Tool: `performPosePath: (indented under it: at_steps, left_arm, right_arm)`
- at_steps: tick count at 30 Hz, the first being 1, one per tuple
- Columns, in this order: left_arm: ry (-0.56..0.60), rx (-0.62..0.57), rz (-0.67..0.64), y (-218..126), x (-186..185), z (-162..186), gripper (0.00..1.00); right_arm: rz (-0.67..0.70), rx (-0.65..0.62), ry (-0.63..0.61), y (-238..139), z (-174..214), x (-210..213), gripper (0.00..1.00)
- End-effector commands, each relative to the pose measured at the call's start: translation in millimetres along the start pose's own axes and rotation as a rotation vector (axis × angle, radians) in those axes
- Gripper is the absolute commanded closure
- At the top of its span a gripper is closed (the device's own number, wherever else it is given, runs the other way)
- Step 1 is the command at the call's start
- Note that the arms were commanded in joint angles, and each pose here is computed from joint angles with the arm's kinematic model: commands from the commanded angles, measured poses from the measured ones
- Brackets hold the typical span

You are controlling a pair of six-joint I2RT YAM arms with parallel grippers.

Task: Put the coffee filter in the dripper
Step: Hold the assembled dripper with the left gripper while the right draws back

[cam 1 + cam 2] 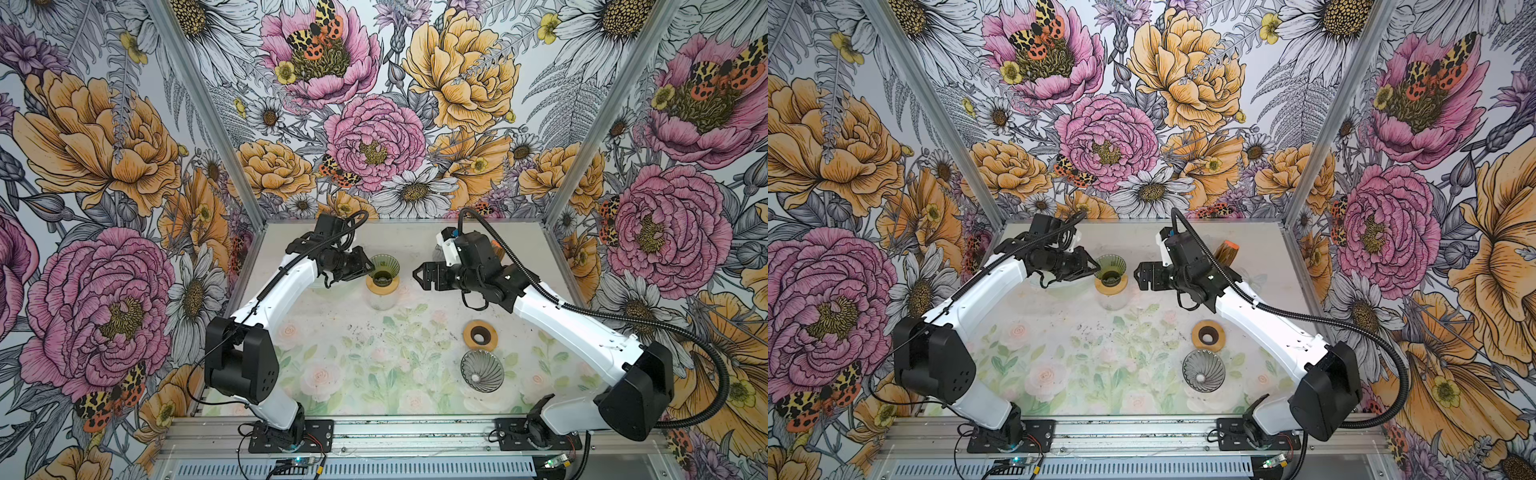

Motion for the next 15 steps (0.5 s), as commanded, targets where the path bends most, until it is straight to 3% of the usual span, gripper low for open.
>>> performPosePath:
  at_steps: [1, 15]
  left_arm:
    - [0.023, -0.015, -0.011, -0.5, -3.7, -4.3, 0.72]
    - [0.024, -0.008, -0.022, 0.0, -1.3, -0.7, 0.82]
  right_arm:
    - [-0.008, -0.027, 0.008, -7.3, -4.1, -0.4, 0.06]
    - [-0.001, -0.022, 0.014, -5.5, -1.7, -3.6, 0.08]
Point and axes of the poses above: each gripper's point midway between its finger pads, its own y axis out along the fingers, its own x axis along the line the jaws close on, z = x × y, the point moved 4 cm from there along -y, back along the fingers, and after that the axes turned 9 degrees about -y, right-handed, at the moved point
